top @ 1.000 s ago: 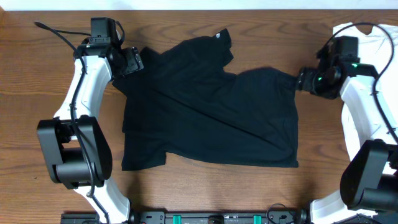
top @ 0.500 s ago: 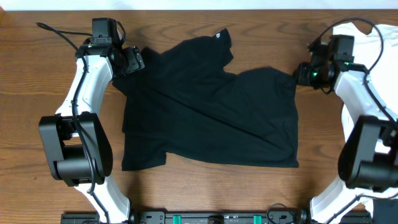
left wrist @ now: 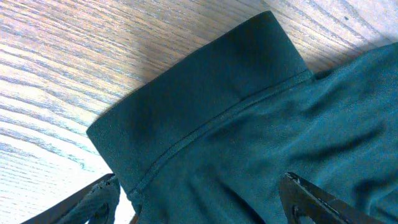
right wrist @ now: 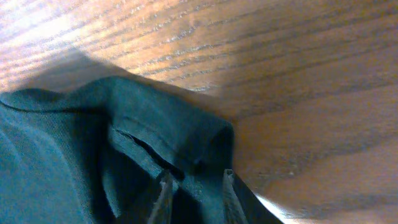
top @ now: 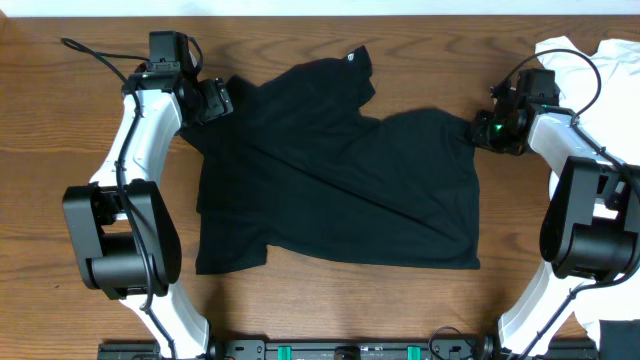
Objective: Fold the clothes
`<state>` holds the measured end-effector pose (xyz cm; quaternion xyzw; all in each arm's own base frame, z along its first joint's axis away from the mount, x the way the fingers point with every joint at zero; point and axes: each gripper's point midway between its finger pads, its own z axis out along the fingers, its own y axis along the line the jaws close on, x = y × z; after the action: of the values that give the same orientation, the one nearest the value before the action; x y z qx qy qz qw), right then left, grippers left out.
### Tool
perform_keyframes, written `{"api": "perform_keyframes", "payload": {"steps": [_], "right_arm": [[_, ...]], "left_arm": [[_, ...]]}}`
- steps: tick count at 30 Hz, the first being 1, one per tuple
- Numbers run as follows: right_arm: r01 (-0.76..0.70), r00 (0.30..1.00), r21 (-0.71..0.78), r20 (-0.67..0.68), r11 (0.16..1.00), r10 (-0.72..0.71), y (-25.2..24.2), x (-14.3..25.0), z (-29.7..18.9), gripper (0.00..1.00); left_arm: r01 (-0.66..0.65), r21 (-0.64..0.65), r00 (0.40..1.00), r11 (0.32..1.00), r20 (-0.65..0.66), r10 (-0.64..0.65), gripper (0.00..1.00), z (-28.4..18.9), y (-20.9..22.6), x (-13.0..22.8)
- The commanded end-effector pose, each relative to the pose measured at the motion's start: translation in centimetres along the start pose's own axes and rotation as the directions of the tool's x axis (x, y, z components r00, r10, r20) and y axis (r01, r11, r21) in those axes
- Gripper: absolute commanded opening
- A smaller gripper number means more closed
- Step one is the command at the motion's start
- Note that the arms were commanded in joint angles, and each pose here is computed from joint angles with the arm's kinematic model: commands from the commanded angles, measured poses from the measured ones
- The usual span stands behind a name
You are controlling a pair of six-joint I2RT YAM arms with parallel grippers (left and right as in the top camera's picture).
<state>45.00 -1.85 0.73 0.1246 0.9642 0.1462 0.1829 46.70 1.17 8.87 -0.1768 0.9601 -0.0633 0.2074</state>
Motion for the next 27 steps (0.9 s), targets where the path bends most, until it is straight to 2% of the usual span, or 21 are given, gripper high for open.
{"api": "perform_keyframes", "payload": {"steps": [1, 2, 5, 6, 8, 9, 15, 20, 22, 25, 27], "right_arm": [[-0.05, 0.999, -0.05, 0.009, 0.997, 0.051, 0.8, -0.6, -0.1, 0.14], [-0.059, 0.998, -0.058, 0.012, 0.997, 0.06, 0.9, -0.7, -0.1, 0.1], [-0.078, 0.997, -0.08, 0.019, 0.994, 0.08, 1.3, -1.0, -0.1, 0.11], [-0.091, 0.996, -0.079, 0.019, 0.993, 0.093, 1.2, -1.0, -0.1, 0.15], [-0.099, 0.995, -0.079, 0.018, 0.992, 0.101, 1.2, -1.0, -0.1, 0.29], [-0.099, 0.995, -0.078, 0.018, 0.992, 0.101, 1.2, -1.0, -0.1, 0.33], [-0.15, 0.989, -0.067, -0.024, 0.986, 0.149, 1.1, 0.0, -0.1, 0.36], [-0.245, 0.969, -0.055, -0.056, 0.968, 0.242, 1.0, 0.7, -0.1, 0.28], [-0.26, 0.964, -0.052, -0.061, 0.964, 0.257, 1.0, 0.8, -0.1, 0.2], [-0.259, 0.965, -0.055, -0.053, 0.964, 0.256, 1.0, 0.6, -0.1, 0.02], [-0.253, 0.967, -0.06, -0.04, 0.966, 0.251, 1.0, 0.3, -0.1, 0.01]], "left_arm": [[0.007, -0.01, 1.0, 1.0, -0.025, -0.007, 0.84, 0.8, 0.3, 0.7], [0.007, -0.01, 1.0, 1.0, -0.025, -0.007, 0.84, 0.8, 0.3, 0.7], [0.007, -0.011, 1.0, 1.0, -0.025, -0.007, 0.84, 0.8, 0.4, 0.7], [0.007, -0.013, 1.0, 1.0, -0.024, -0.007, 0.84, 0.8, 0.4, 0.7], [0.007, -0.014, 1.0, 1.0, -0.024, -0.007, 0.84, 0.8, 0.4, 0.7], [0.007, -0.013, 1.0, 1.0, -0.024, -0.007, 0.84, 0.8, 0.4, 0.7], [0.007, -0.016, 0.999, 1.0, -0.031, -0.007, 0.84, 0.9, 0.5, 0.9], [0.008, -0.017, 0.999, 1.0, -0.034, -0.008, 0.84, 1.1, 0.6, 1.1], [0.007, -0.017, 0.999, 1.0, -0.033, -0.008, 0.84, 1.1, 0.6, 1.0], [0.007, -0.017, 0.999, 1.0, -0.033, -0.008, 0.84, 1.1, 0.6, 1.0], [0.007, -0.017, 0.999, 1.0, -0.033, -0.008, 0.84, 1.1, 0.6, 1.0]]}}
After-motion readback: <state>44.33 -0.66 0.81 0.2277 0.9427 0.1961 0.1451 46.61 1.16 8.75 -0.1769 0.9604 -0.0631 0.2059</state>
